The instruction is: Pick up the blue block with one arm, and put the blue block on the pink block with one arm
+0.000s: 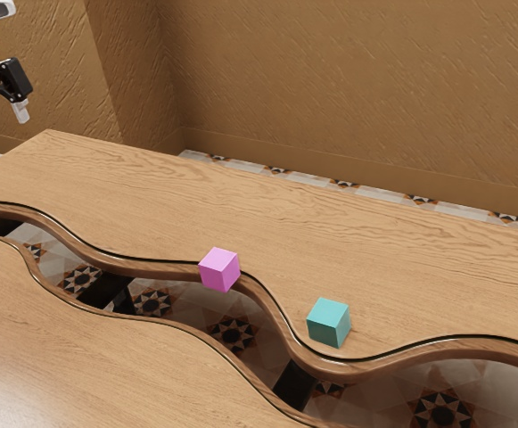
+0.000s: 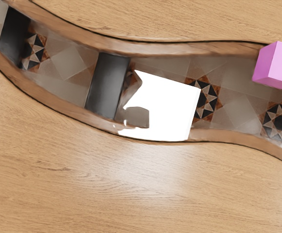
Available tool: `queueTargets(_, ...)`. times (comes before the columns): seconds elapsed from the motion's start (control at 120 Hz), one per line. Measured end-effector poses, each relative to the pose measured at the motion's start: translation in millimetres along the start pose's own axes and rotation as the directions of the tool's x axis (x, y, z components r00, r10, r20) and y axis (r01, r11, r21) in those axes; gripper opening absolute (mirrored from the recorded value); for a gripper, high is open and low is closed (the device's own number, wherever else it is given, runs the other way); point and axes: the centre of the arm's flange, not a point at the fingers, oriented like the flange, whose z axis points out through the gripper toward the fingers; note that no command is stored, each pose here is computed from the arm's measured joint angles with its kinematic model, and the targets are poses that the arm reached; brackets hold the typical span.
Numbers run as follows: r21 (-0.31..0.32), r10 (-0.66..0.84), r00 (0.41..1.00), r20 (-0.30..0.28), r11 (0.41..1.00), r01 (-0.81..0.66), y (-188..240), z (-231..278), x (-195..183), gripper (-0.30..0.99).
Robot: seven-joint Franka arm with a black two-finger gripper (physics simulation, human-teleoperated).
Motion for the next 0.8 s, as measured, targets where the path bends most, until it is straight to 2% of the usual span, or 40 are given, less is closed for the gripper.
queueTargets(0.092,0.002,0.001,1.000,-0.008,1.000,-0.001,0.2,-4.2,-1.1,0.69)
queueTargets(0.158,0.049,0.042,0.981,-0.189,0.998,-0.033,25.3,-104.6,-37.2,0.69)
queueTargets(0.183,0.069,0.116,0.966,-0.231,0.992,-0.103,69.8,-132.3,-61.0,0.69)
queueTargets(0.2,0.083,0.203,0.951,-0.232,0.979,-0.189,117.6,-137.5,-73.7,0.69)
queueTargets(0.217,0.095,0.299,0.930,-0.211,0.954,-0.285,170.0,-131.0,-84.9,0.69)
queueTargets(0.242,0.102,0.418,0.898,-0.139,0.908,-0.407,238.7,-95.4,-100.3,0.69)
queueTargets(0.292,0.118,0.539,0.843,0.000,0.837,-0.535,320.8,-10.4,-134.2,0.69)
queueTargets(0.325,0.130,0.582,0.808,0.093,0.797,-0.589,357.7,56.0,-154.8,0.69)
queueTargets(0.375,0.135,0.622,0.757,0.198,0.748,-0.650,396.8,149.1,-184.5,0.69)
queueTargets(0.408,0.127,0.643,0.729,0.237,0.723,-0.679,416.2,196.3,-201.3,0.69)
queueTargets(0.442,0.116,0.659,0.710,0.246,0.707,-0.697,432.1,227.3,-213.1,0.69)
queueTargets(0.492,0.088,0.669,0.703,0.241,0.706,-0.703,449.0,259.1,-219.1,0.69)
queueTargets(0.542,0.059,0.650,0.728,0.218,0.736,-0.674,455.8,281.5,-209.5,0.69)
queueTargets(0.683,0.057,0.542,0.840,0.024,0.838,-0.542,449.2,285.5,-164.2,0.69)
queueTargets(0.8,0.051,0.430,0.900,-0.076,0.903,-0.427,427.6,305.6,-146.0,0.69)
